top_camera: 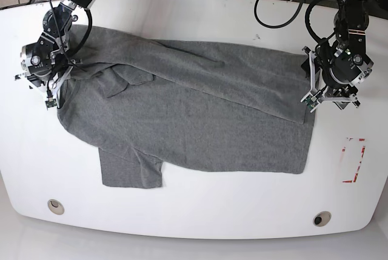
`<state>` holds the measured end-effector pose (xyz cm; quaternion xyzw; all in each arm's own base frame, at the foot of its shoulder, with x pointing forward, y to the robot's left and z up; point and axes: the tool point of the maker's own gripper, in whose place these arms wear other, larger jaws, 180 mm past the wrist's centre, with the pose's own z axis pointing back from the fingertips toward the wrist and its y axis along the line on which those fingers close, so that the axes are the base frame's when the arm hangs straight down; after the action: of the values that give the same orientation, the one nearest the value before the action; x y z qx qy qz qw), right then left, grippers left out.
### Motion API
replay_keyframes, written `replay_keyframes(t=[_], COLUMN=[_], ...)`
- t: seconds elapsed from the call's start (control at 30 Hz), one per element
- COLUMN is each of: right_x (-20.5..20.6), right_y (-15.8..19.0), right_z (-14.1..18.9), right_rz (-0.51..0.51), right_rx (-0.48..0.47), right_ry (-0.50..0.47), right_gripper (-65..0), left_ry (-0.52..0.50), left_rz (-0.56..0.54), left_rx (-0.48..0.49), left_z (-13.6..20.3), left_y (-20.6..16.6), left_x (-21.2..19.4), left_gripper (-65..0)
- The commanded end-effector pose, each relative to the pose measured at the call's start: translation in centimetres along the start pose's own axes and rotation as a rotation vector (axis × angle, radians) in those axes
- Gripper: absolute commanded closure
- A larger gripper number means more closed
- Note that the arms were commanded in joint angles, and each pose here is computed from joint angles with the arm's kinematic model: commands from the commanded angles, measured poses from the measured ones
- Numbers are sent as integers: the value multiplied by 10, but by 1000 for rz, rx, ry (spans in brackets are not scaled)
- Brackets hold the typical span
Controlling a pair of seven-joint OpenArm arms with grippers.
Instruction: Layout the t-shirt on the table in an organized manner, then fold the t-shirt properly
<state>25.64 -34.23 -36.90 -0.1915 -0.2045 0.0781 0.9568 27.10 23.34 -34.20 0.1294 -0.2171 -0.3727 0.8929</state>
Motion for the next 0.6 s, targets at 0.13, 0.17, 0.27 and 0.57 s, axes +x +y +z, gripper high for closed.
replay_keyframes(t=[0.13,0.17,0.27,0.57], right_x=[25,25,25,16], right_y=[-11,-12,-16,-17], right_z=[0,1,7,43], right_rz=[-20,-20,-18,-29], right_rx=[-12,-13,-32,-84], right_ry=[-52,-50,-48,-15], right_gripper=[-271,-274,-276,-419], left_ry=[45,47,48,50], left_rz=[20,23,26,27], left_rx=[-16,-20,-22,-22], left_z=[-11,-12,-13,-13], left_y=[4,4,4,4], left_x=[-14,-15,-15,-16], left_gripper=[-397,-397,-397,-397])
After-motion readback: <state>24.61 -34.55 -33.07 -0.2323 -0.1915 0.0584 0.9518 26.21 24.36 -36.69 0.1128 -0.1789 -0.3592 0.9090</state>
